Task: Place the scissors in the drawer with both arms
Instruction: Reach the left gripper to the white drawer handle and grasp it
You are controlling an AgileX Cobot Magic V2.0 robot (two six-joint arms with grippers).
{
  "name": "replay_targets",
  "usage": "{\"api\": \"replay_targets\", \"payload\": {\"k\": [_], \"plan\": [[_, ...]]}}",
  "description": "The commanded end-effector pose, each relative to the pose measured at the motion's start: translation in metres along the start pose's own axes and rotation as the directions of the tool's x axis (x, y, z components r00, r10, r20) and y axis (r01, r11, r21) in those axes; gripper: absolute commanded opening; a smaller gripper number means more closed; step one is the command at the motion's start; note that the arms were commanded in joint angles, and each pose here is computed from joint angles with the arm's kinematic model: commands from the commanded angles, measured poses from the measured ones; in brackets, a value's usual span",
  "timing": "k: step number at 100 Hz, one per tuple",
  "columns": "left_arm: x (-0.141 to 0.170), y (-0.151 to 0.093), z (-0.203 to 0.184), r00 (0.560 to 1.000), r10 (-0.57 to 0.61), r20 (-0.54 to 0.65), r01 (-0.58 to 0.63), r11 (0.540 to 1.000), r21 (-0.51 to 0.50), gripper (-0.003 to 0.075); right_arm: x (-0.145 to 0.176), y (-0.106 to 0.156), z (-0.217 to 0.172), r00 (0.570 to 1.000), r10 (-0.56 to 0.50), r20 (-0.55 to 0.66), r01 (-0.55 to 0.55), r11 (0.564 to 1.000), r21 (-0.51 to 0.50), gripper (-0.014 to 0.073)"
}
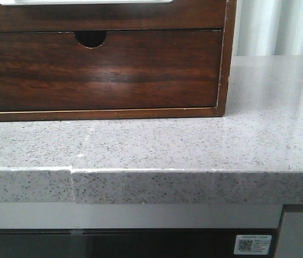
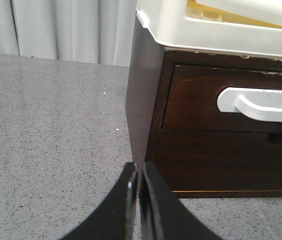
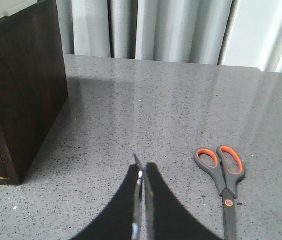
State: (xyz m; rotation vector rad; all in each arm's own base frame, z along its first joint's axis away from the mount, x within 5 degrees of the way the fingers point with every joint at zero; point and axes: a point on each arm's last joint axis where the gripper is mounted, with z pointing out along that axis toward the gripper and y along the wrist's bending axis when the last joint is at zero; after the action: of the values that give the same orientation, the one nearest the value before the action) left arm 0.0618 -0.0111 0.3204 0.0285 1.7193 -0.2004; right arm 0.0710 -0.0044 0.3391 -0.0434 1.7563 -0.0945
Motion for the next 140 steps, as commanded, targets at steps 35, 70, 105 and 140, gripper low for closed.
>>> {"api": "replay_targets", "payload": {"k": [35,70,105,140], "plan": [[-0.019,0.004,-0.002,0.985,0.130,0.110,-0.123,0.990,-0.064,0.0523,-0.018,-0.002,-0.001,0.993,-0.038,0.112,0.036,0.999,0.018,0.0526],[-0.023,-0.005,-0.002,0.979,-0.134,0.155,0.126,0.990,0.061,0.0456,-0.018,-0.002,-0.001,0.993,-0.038,0.112,0.036,0.999,0.018,0.0526],[-0.028,-0.019,0.008,0.739,-0.674,0.003,0.648,0.711,0.273,0.0437,-0.018,-0.001,-0.001,0.993,-0.027,0.112,0.026,1.000,0.012,0.0526],[-0.017,-0.028,0.065,0.572,-0.773,-0.273,0.820,0.543,0.180,0.0437,-0.018,-0.001,-0.001,0.993,-0.023,0.112,0.022,1.000,0.010,0.0526]]}}
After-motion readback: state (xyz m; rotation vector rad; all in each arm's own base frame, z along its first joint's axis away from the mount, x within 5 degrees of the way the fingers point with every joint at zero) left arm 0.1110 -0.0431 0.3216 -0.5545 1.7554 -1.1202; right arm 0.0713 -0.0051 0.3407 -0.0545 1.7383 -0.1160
